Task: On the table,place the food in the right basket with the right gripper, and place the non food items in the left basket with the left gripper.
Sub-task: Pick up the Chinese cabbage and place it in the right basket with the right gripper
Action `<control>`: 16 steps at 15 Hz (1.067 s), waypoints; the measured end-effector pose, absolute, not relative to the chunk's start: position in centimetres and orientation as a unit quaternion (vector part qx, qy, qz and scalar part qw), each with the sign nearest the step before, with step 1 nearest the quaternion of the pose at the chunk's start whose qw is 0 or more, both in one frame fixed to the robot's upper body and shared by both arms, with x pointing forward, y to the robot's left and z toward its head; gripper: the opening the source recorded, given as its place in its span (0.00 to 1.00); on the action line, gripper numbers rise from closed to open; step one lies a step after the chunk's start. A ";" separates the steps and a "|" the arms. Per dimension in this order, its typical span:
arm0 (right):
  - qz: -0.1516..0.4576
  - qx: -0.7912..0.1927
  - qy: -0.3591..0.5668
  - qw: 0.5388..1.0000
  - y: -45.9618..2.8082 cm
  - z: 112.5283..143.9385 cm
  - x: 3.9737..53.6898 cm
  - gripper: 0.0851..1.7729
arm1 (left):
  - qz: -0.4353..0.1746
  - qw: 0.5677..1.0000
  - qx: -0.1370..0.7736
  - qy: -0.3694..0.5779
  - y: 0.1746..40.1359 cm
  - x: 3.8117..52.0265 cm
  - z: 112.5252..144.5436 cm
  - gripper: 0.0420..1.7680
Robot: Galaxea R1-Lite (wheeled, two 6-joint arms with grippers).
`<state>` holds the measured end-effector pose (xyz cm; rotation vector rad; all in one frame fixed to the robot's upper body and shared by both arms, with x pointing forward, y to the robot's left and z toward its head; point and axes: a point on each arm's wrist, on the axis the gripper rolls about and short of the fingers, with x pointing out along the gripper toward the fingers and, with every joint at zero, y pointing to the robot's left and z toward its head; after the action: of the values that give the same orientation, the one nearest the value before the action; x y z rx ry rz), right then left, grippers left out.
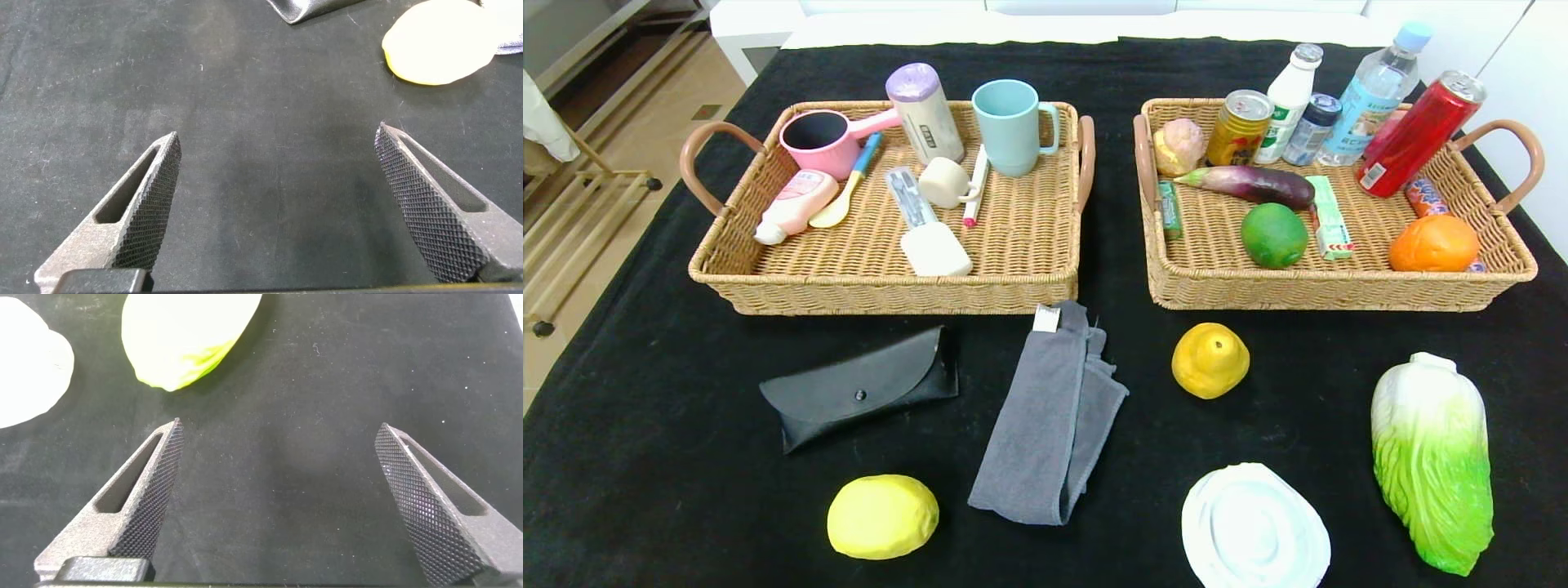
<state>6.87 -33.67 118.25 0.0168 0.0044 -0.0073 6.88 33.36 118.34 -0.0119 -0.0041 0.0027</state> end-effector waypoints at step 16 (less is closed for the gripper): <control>0.088 0.039 -0.059 0.994 -33.3 126.0 5.3 0.96 | -0.153 0.985 -0.036 -0.074 32.7 6.2 125.3 0.97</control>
<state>5.31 -33.31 125.95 0.0791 -0.1174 0.1763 6.25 32.74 125.34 -0.0731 -0.1492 -0.3072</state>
